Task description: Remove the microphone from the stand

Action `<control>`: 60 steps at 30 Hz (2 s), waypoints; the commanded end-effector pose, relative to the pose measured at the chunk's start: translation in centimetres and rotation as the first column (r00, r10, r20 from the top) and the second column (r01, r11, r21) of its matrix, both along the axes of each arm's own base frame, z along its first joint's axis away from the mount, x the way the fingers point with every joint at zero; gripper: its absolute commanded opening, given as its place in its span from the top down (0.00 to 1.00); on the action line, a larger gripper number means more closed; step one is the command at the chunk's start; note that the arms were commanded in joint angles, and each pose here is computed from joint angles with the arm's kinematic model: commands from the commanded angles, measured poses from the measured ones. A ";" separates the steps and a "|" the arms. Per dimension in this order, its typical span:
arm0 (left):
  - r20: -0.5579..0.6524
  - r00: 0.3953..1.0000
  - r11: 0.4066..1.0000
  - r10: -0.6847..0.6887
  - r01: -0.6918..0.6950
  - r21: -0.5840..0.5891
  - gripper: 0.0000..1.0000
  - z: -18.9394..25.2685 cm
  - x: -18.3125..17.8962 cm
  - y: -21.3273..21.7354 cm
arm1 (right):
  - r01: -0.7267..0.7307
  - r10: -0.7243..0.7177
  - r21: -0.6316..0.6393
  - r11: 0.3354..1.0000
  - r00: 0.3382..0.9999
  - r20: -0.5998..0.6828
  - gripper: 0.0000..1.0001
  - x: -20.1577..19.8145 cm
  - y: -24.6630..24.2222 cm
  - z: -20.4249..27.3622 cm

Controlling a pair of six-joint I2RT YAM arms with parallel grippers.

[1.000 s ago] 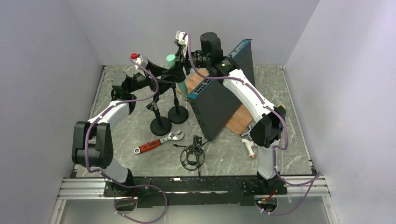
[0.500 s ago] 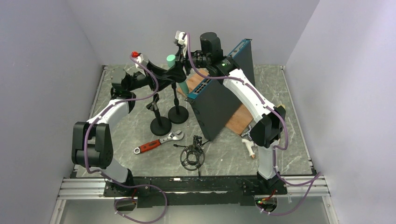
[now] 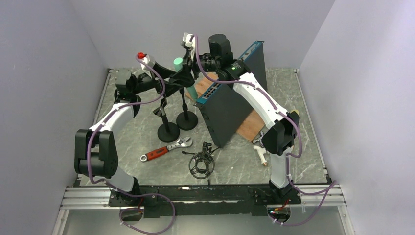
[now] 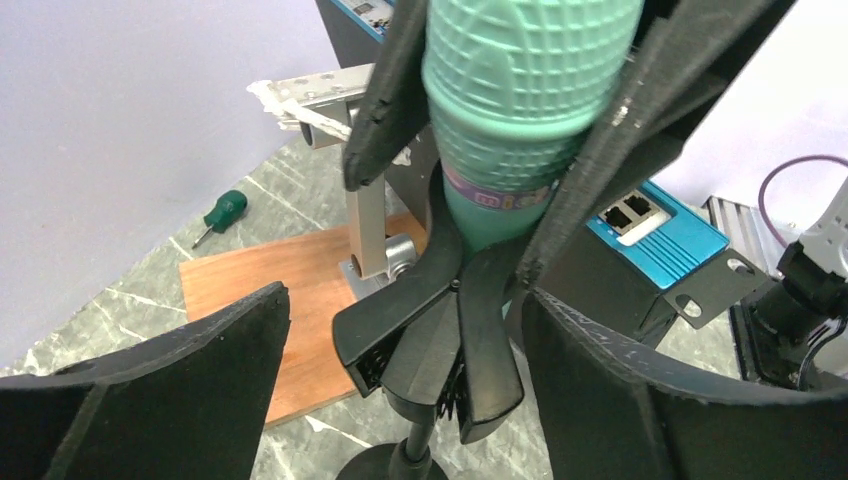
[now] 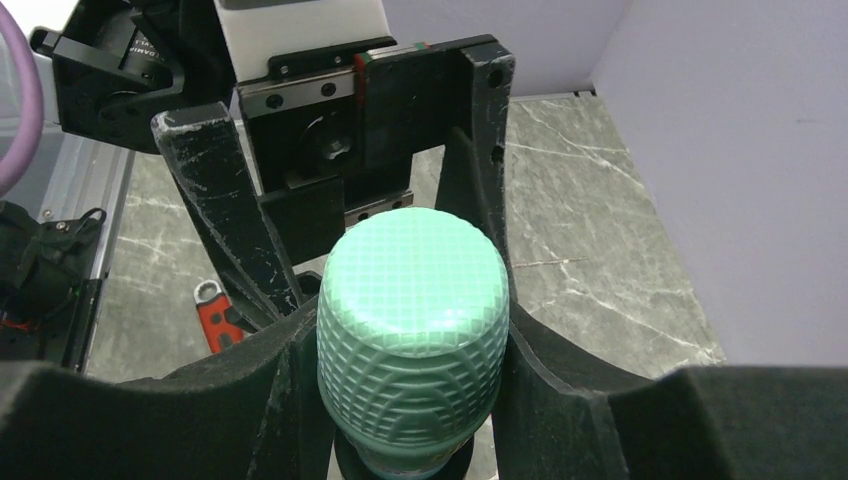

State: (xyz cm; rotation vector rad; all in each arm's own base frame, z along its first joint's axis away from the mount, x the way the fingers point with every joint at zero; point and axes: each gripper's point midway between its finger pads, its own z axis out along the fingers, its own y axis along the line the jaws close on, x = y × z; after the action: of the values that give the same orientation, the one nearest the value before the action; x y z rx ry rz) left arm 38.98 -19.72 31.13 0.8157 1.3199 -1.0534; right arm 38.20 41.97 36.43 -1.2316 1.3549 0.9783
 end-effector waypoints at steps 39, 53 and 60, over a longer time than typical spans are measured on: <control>0.015 0.999 0.999 -0.040 0.039 0.013 0.64 0.2 0.3 0.7 | -0.064 0.066 0.043 0.997 0.996 -0.054 1.00 -3.2 0.2 2.6; 0.012 1.000 0.998 -0.006 0.005 0.060 1.00 -0.2 0.4 1.0 | 0.053 -0.061 0.126 0.991 0.997 0.057 1.00 -1.9 -0.4 8.3; 0.004 1.000 0.998 -0.004 0.004 0.063 1.00 -0.5 0.5 0.9 | 0.134 -0.186 0.281 0.950 0.968 0.168 1.00 -1.3 -1.7 15.5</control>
State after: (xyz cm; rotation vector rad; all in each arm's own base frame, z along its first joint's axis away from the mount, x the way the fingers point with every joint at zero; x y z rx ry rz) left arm 38.99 -19.02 29.93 0.8699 1.3629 -1.0671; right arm 38.95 41.28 42.61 -1.0922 1.3252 0.8954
